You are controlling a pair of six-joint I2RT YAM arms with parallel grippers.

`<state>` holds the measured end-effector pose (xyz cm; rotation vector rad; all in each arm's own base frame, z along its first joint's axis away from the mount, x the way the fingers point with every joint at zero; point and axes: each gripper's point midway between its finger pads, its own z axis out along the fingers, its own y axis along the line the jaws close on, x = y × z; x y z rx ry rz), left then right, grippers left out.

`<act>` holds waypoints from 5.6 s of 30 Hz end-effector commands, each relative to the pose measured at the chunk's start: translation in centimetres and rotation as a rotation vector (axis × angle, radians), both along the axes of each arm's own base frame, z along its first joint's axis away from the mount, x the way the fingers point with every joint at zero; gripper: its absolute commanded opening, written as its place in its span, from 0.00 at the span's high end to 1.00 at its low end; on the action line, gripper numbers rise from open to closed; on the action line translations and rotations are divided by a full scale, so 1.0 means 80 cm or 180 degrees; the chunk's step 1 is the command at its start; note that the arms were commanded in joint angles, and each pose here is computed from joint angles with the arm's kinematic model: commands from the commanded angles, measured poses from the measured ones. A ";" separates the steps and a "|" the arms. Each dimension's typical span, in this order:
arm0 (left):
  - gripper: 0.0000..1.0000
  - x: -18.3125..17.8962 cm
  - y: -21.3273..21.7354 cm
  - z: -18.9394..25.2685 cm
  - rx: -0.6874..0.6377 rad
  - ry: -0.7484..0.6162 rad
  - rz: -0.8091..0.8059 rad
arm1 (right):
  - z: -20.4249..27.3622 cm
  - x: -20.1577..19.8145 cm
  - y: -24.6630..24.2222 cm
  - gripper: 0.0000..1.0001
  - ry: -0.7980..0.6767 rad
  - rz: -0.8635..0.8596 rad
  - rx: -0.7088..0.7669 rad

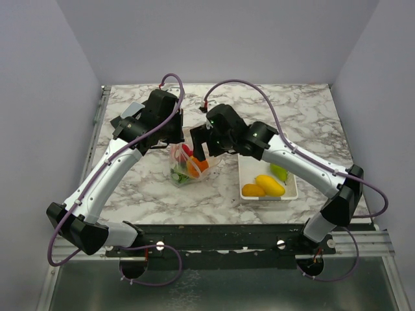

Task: Place the food in the zip-top bag and seal the zipper
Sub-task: Place the fake fruit in the zipper food storage bag, then pick up the fake fruit from the bin, then place the fake fruit in the zipper food storage bag.

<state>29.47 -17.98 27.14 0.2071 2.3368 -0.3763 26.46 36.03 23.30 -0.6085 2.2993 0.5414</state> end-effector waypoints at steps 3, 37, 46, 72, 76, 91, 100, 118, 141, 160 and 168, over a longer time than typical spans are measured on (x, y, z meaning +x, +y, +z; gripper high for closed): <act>1.00 0.001 -0.003 0.006 -0.0065 -0.0050 -0.0016 | 0.055 -0.004 -0.017 0.13 -0.0247 -0.0211 0.0319; 1.00 -0.002 -0.007 -0.004 -0.0100 -0.0011 -0.0049 | -0.022 -0.064 -0.224 0.27 -0.0184 -0.1467 -0.0608; 1.00 -0.002 -0.006 -0.007 -0.0086 0.0001 -0.0048 | -0.076 -0.070 -0.244 0.28 0.0097 -0.1531 -0.0957; 1.00 0.003 -0.006 -0.007 -0.0033 -0.0017 -0.0053 | -0.188 -0.031 -0.295 0.05 0.0860 -0.1859 -0.1153; 1.00 0.003 -0.005 -0.008 -0.0025 -0.0014 -0.0040 | -0.199 -0.027 -0.298 0.05 0.0929 -0.1873 -0.1158; 1.00 0.004 -0.005 -0.005 -0.0028 -0.0021 -0.0034 | -0.234 -0.042 -0.309 0.05 0.1174 -0.1830 -0.1333; 1.00 0.002 -0.004 -0.003 -0.0041 -0.0032 -0.0027 | -0.238 -0.041 -0.311 0.13 0.1168 -0.1847 -0.1362; 1.00 -0.001 -0.001 0.001 -0.0054 -0.0049 -0.0014 | -0.177 -0.024 -0.302 0.62 0.0892 -0.1936 -0.1041; 1.00 0.002 -0.004 0.002 -0.0072 -0.0048 -0.0021 | 0.037 0.006 -0.171 0.68 0.0277 -0.0833 0.0948; 1.00 0.002 -0.005 0.003 -0.0063 -0.0060 -0.0035 | 0.100 -0.012 -0.034 0.68 0.0267 -0.0040 0.1336; 1.00 0.002 -0.004 0.006 -0.0077 -0.0074 -0.0030 | 0.079 -0.007 -0.003 0.68 0.0393 -0.0051 0.1219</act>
